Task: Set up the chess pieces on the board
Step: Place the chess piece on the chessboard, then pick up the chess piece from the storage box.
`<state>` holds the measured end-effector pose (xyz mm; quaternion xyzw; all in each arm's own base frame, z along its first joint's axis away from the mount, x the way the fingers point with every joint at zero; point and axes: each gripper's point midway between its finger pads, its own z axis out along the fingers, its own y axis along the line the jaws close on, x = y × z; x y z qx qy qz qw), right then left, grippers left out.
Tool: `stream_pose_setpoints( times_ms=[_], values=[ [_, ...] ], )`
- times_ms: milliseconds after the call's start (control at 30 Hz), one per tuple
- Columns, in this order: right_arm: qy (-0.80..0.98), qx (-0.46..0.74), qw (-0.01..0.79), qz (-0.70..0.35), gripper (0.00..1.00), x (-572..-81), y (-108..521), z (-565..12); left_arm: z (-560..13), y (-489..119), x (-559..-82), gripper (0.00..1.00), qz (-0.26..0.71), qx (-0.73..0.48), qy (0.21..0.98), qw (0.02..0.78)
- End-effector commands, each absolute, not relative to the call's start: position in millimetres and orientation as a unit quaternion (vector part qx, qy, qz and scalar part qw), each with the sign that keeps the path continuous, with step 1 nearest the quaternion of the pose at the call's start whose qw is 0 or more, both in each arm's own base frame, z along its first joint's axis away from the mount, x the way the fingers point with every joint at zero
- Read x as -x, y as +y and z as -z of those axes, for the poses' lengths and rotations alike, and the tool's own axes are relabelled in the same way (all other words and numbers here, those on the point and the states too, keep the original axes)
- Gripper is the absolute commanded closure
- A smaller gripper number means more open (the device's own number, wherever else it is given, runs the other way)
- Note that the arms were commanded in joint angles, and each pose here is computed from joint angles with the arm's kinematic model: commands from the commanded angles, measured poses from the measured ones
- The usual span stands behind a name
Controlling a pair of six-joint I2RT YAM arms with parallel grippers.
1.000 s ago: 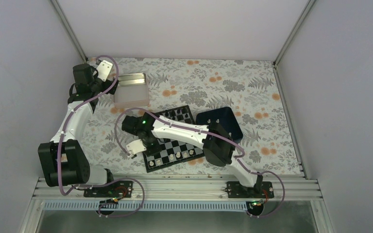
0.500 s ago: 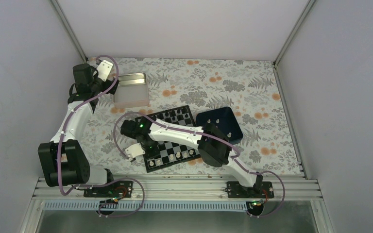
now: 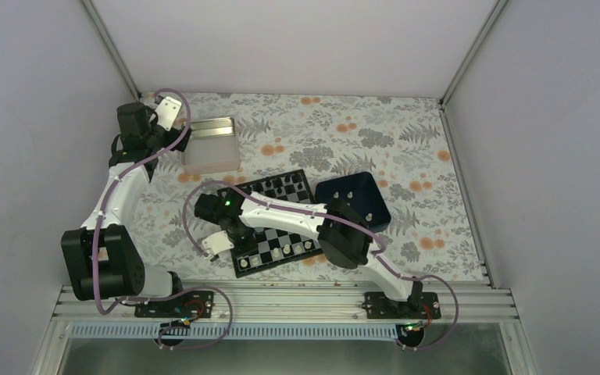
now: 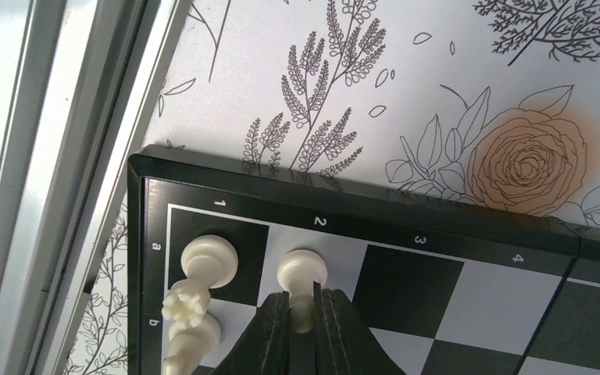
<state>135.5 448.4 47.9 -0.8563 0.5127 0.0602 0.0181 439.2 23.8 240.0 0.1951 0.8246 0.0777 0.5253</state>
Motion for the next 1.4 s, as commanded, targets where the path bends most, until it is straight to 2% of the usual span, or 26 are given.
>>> stream_pose_setpoints(
  times_ms=[0,167,233,333,533,667,833,1100,1367],
  values=[
    [0.508,0.860,0.013,-0.055,0.91,-134,446,-45,-251,24,-438,0.00,-0.075,-0.190,0.815,0.543],
    [0.510,0.859,0.011,-0.051,0.86,-136,444,-42,-251,24,-438,0.00,-0.075,-0.190,0.815,0.542],
    [0.512,0.857,0.019,-0.050,0.78,-138,447,-45,-251,24,-438,0.00,-0.076,-0.190,0.815,0.543],
    [0.519,0.853,0.036,-0.050,0.71,-145,451,-57,-252,25,-438,0.00,-0.077,-0.189,0.814,0.543],
    [0.565,0.819,0.084,-0.060,0.69,-188,437,-106,-253,25,-438,0.00,-0.079,-0.188,0.814,0.544],
    [0.627,0.768,0.116,-0.067,0.69,-240,391,-143,-252,27,-438,0.00,-0.081,-0.187,0.814,0.543],
    [0.706,0.692,0.136,-0.060,0.70,-296,311,-157,-246,27,-440,0.00,-0.078,-0.187,0.819,0.537],
    [0.804,0.583,0.116,-0.028,0.70,-347,191,-120,-240,27,-444,0.00,-0.074,-0.187,0.825,0.528],
    [0.840,0.535,0.083,-0.013,0.68,-359,145,-83,-240,27,-443,0.00,-0.073,-0.188,0.826,0.527]
  ],
)
